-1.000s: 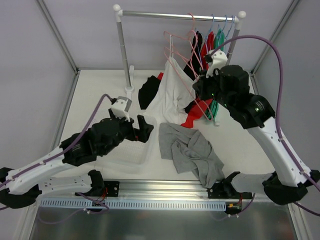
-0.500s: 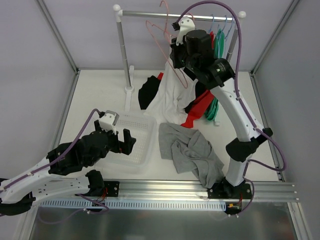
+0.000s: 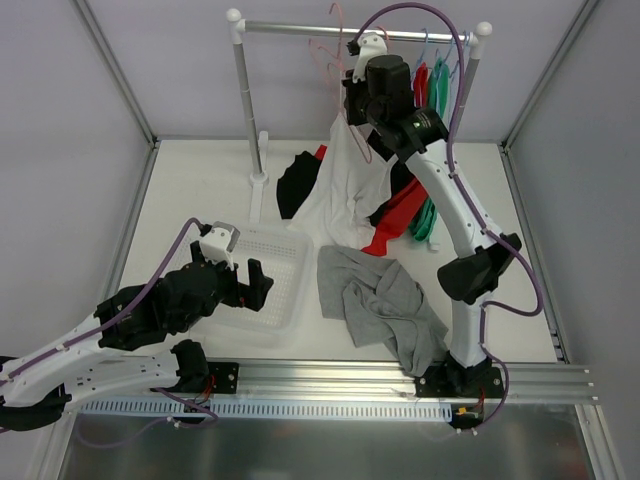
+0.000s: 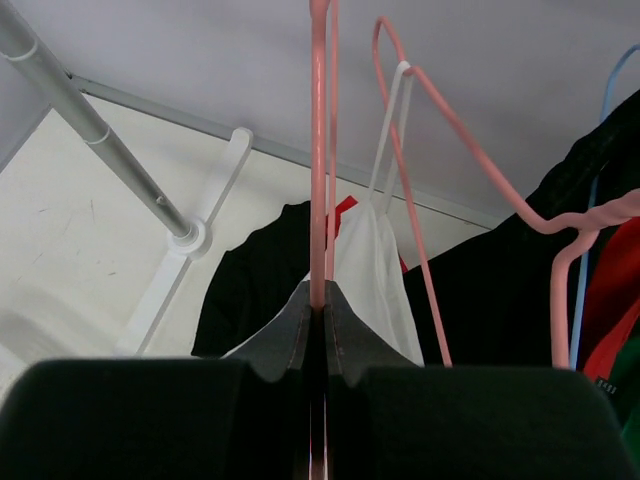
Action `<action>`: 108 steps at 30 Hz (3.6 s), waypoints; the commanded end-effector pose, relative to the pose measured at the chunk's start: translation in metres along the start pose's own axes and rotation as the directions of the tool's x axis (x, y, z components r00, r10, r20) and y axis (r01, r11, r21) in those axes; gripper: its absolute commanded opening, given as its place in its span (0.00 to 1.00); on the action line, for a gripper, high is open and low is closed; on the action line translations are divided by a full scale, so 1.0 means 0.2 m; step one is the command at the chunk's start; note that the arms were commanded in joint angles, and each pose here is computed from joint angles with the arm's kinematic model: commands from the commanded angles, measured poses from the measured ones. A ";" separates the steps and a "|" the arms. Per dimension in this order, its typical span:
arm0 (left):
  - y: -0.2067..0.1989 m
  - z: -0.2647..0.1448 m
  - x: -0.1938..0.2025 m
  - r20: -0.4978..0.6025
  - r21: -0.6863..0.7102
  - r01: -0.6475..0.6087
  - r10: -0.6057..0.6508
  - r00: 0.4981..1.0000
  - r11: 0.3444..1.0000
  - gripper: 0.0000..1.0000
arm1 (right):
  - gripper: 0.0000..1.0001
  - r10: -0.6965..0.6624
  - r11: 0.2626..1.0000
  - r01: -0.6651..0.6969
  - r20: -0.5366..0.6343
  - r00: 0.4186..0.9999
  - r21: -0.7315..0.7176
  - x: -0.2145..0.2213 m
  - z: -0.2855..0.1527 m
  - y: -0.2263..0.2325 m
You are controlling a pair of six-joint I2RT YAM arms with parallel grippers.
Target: Remove the tank top from the hanger
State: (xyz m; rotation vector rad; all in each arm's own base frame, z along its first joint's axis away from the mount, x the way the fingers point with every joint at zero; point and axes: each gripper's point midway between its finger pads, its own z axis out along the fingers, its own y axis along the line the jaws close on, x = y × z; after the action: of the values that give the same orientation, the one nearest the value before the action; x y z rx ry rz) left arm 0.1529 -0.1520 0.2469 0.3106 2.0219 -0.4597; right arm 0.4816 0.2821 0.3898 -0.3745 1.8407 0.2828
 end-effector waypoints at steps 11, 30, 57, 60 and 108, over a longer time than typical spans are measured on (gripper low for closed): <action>-0.01 0.00 -0.01 0.002 0.005 0.008 -0.008 1.000 1.000 0.98 | 0.00 0.064 0.993 -0.059 0.047 0.997 -0.101 -0.05 -0.03 0.11; -0.60 0.30 -0.01 -0.102 0.351 -0.121 0.166 0.981 0.929 0.99 | 0.99 0.025 0.991 -0.011 0.106 0.994 -0.134 -0.11 -1.04 -0.04; -1.18 1.22 1.09 -0.561 0.376 -0.198 0.392 0.729 0.905 0.20 | 0.99 0.032 0.969 -0.002 0.117 0.993 -0.245 0.78 -2.04 -0.17; -1.15 1.18 1.08 -0.568 0.361 -0.188 0.375 0.732 0.913 0.00 | 0.99 0.036 0.972 0.000 0.147 0.989 -0.235 0.77 -2.05 -0.18; 0.41 0.41 0.18 -0.088 -0.485 0.243 -0.323 0.942 0.840 0.15 | 0.99 0.095 0.952 -0.066 0.082 0.992 -0.299 0.69 -1.67 -0.04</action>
State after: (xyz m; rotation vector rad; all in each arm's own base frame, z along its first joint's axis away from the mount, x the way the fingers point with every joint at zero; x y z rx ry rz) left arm 0.2248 -0.1028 0.1466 -0.2357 2.3247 -0.0142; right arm 0.1413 0.1206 0.3434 -0.5003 1.7532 0.5878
